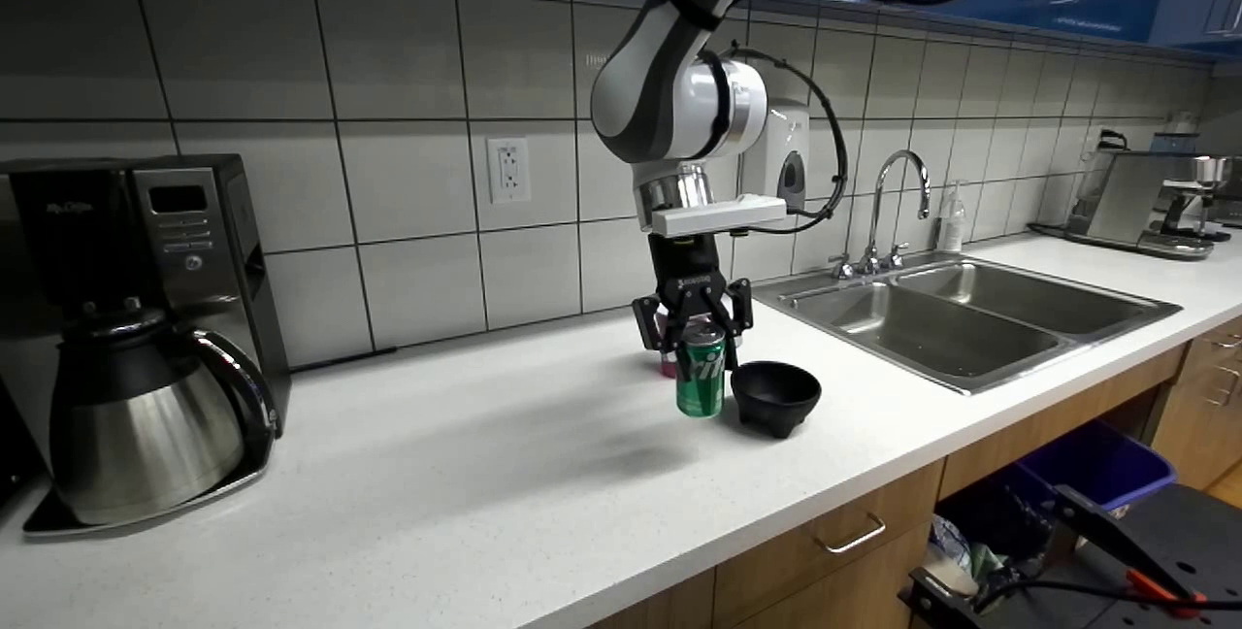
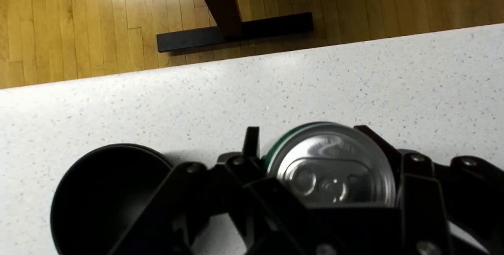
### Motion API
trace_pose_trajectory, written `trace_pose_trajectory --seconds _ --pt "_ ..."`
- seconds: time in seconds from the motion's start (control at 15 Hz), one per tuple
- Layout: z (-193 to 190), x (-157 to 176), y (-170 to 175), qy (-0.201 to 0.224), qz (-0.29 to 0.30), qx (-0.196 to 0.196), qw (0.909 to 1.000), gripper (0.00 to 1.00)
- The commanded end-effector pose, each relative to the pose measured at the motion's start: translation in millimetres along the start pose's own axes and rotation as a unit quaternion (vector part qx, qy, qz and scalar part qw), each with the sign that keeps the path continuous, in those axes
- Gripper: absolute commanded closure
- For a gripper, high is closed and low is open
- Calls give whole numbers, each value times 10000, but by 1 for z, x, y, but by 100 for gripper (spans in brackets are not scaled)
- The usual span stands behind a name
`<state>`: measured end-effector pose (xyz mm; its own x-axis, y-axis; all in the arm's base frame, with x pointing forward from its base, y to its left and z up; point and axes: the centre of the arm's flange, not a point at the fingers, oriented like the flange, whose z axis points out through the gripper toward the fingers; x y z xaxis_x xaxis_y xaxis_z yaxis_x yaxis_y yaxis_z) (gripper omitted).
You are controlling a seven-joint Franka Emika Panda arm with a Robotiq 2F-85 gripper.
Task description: Put the green can inside the black bowl
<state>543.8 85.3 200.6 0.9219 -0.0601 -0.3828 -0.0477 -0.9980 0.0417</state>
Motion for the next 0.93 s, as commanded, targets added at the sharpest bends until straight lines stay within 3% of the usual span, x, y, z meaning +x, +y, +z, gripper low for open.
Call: trace_pose_trajectory --seconds 0.0,0.87 --pt "-10 -19 23 79 367 192 9991 63" --pt "-14 -11 83 118 1135 564 9919 63"
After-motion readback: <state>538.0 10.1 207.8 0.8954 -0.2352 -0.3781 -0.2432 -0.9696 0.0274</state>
